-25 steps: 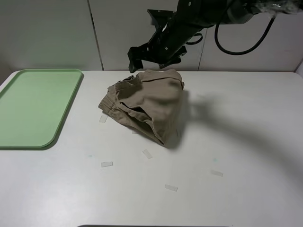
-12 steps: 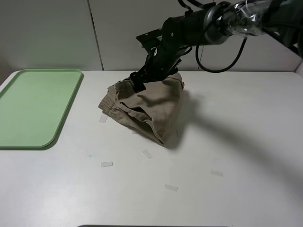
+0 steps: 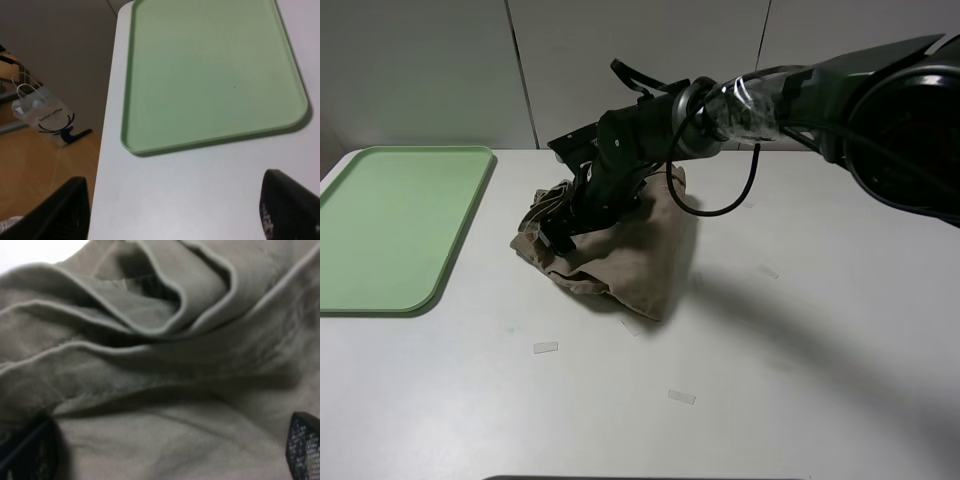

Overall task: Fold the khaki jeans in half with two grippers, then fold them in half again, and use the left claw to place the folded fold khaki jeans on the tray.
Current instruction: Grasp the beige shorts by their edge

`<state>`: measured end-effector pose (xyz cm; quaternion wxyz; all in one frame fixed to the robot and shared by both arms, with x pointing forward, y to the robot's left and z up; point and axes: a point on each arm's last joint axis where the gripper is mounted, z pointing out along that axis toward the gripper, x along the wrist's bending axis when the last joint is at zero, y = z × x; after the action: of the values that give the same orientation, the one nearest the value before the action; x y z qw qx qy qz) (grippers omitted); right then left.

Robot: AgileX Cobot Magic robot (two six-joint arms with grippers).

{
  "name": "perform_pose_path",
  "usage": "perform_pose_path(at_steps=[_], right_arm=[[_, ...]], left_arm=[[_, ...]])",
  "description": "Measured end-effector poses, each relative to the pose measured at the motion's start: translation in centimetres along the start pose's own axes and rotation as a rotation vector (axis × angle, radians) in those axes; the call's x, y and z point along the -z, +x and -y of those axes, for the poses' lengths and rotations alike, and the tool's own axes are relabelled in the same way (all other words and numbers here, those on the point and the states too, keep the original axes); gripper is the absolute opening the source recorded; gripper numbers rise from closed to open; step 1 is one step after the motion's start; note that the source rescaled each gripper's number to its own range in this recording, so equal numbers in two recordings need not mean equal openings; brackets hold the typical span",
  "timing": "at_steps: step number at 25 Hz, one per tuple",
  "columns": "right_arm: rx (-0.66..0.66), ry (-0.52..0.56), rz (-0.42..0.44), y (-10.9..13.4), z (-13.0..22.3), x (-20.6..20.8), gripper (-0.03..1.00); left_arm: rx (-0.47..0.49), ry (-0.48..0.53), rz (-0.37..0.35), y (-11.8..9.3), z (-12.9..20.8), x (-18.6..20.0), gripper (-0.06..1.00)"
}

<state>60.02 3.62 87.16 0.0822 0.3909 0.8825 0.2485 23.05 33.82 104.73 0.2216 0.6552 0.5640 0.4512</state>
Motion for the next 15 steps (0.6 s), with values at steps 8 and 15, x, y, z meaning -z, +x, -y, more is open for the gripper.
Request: perform_pose_path(at_steps=[8,15], right_arm=[[0.005,0.021,-0.003,0.0,0.4,-0.8,1.00],[0.025,0.028,0.002,0.0,-0.1,0.5,1.00]], left_arm=[[-0.001,0.000,-0.002,0.0,0.0,0.0,0.73],[-0.001,0.000,-0.002,0.0,0.0,0.0,0.73]])
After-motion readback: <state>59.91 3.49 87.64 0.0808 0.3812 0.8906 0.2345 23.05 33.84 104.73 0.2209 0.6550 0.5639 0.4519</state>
